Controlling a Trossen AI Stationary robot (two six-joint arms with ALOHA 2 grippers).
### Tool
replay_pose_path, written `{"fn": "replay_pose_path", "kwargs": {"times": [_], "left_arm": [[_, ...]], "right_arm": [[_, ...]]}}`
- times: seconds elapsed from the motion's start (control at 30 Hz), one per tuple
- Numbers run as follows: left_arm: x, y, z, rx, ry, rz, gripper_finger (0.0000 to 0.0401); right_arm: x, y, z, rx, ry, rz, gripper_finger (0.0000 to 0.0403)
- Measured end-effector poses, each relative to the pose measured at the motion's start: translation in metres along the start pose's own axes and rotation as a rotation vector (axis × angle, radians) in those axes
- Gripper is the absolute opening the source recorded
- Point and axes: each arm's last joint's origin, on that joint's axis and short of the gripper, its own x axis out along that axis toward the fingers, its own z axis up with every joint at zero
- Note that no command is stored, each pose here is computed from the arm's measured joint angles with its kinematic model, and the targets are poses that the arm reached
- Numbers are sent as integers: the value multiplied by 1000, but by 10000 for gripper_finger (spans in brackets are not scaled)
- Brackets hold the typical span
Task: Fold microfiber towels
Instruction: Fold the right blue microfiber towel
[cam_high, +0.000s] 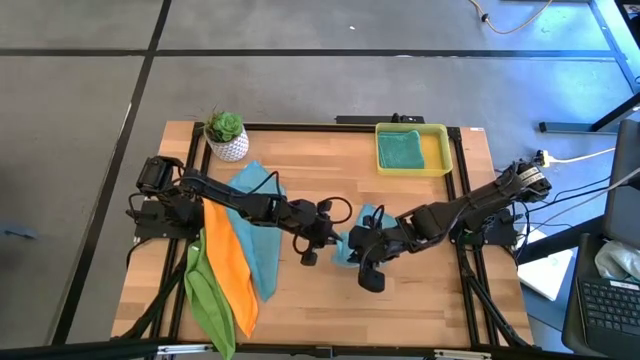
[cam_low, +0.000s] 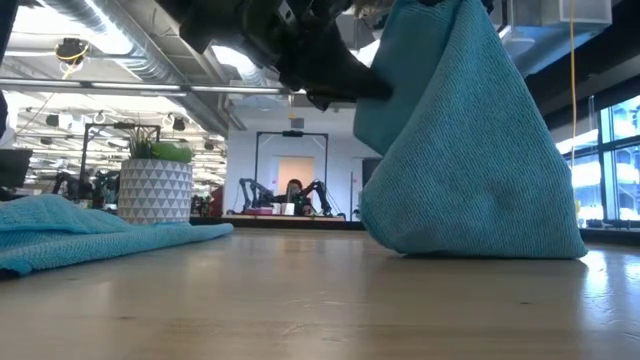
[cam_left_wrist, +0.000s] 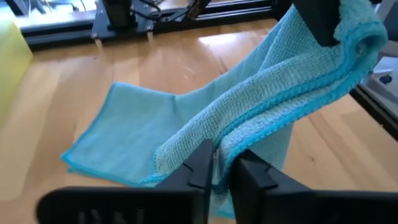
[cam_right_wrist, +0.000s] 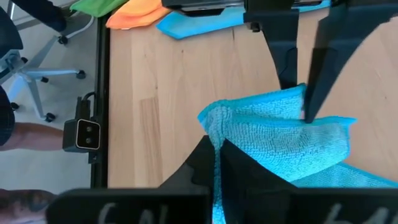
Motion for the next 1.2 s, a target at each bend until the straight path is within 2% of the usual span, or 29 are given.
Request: {"fn": "replay_pose_path", "kwargs": {"times": [0.23, 0.5, 0.63, 0.9, 1.1, 1.2], "left_arm": [[0, 0, 5, 89, -49, 6, 94], [0, -2, 7, 175, -69, -16, 119], [4, -1, 4, 193, -70, -25, 122], [18, -2, -9, 160, -36, -35, 122], [19, -1, -6, 131, -72, -15, 120], [19, -1, -4, 123, -59, -17, 105]], "right_arm": [[0, 0, 0, 0, 1, 1, 12], [0, 1, 0, -8, 15, 30, 12], [0, 2, 1, -32, 9, 55, 12], [-1, 10, -2, -70, -4, 84, 12], [-2, 17, -6, -84, 7, 96, 12], [-2, 17, -11, -66, 33, 65, 12]]}}
